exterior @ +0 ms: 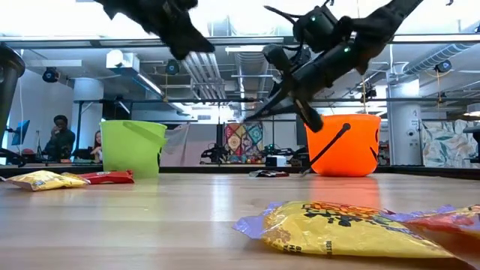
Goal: Sort candy by brand, put in halloween buckets
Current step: Put the brown candy into the green bucket
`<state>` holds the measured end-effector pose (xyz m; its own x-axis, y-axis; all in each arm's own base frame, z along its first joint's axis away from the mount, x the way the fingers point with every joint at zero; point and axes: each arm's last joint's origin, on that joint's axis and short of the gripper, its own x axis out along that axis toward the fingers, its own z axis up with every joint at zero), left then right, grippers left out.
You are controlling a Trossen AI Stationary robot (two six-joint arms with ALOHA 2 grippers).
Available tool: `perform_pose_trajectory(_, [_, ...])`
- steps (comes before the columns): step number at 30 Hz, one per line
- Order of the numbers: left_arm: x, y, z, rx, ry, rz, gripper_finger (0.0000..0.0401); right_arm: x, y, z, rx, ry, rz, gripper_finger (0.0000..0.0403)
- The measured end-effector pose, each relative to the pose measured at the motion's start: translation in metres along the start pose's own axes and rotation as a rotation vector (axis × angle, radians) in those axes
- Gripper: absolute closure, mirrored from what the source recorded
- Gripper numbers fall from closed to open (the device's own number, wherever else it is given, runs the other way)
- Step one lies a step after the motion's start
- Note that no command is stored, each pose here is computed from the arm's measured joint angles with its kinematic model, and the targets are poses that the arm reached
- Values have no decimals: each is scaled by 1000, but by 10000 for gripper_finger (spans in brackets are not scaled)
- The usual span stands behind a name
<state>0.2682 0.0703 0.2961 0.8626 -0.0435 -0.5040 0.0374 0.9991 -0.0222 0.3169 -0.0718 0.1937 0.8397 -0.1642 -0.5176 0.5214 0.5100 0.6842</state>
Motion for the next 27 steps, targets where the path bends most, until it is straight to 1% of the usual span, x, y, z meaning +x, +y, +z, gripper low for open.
perform_pose_trajectory(2, [-20, 0, 8, 14, -51, 118, 401, -1, -7, 20, -55, -50, 58, 385])
perform_pose_trajectory(4, [-37, 0, 13, 37, -82, 265, 401, -2, -10, 38, -123, -82, 124, 385])
perform_pose_trajectory(6, [-52, 1, 17, 55, -105, 423, 401, -2, -10, 57, -191, -96, 160, 385])
perform_pose_trajectory(7, [-59, 1, 19, 48, -127, 487, 401, -1, -9, 65, -230, -96, 168, 385])
perform_pose_trajectory(8, [-66, 0, 20, 3, -156, 527, 401, 1, -7, 74, -270, -93, 179, 385])
perform_pose_trajectory(9, [-71, 0, 22, -44, -188, 531, 401, 3, -6, 82, -320, -77, 184, 385])
perform_pose_trajectory(10, [-75, 0, 23, -75, -222, 498, 401, 5, -3, 90, -377, -54, 196, 385])
perform_pose_trajectory(11, [-78, 3, 24, -100, -253, 410, 401, 8, -1, 97, -441, -27, 213, 385])
perform_pose_trajectory(13, [-83, 12, 20, -189, -284, 182, 401, 14, 6, 111, -563, 28, 258, 385])
perform_pose_trajectory(15, [-84, 21, 14, -272, -311, -73, 401, 19, 12, 123, -660, 70, 304, 385])
perform_pose_trajectory(16, [-84, 26, 9, -304, -320, -162, 401, 21, 15, 128, -696, 85, 322, 385])
perform_pose_trajectory(17, [-83, 31, 4, -343, -326, -199, 401, 23, 18, 132, -725, 97, 337, 385])
perform_pose_trajectory(18, [-81, 36, -1, -402, -328, -188, 401, 25, 20, 136, -748, 109, 345, 385])
perform_pose_trajectory(20, [-76, 45, -12, -529, -315, -110, 401, 27, 23, 142, -774, 129, 354, 385])
perform_pose_trajectory(21, [-73, 47, -19, -564, -300, -83, 400, 28, 24, 145, -779, 134, 350, 385])
perform_pose_trajectory(24, [-64, 48, -33, -578, -274, -13, 387, 27, 29, 150, -792, 133, 352, 385])
perform_pose_trajectory(27, [-58, 49, -47, -584, -255, 52, 359, 24, 36, 155, -786, 128, 403, 385])
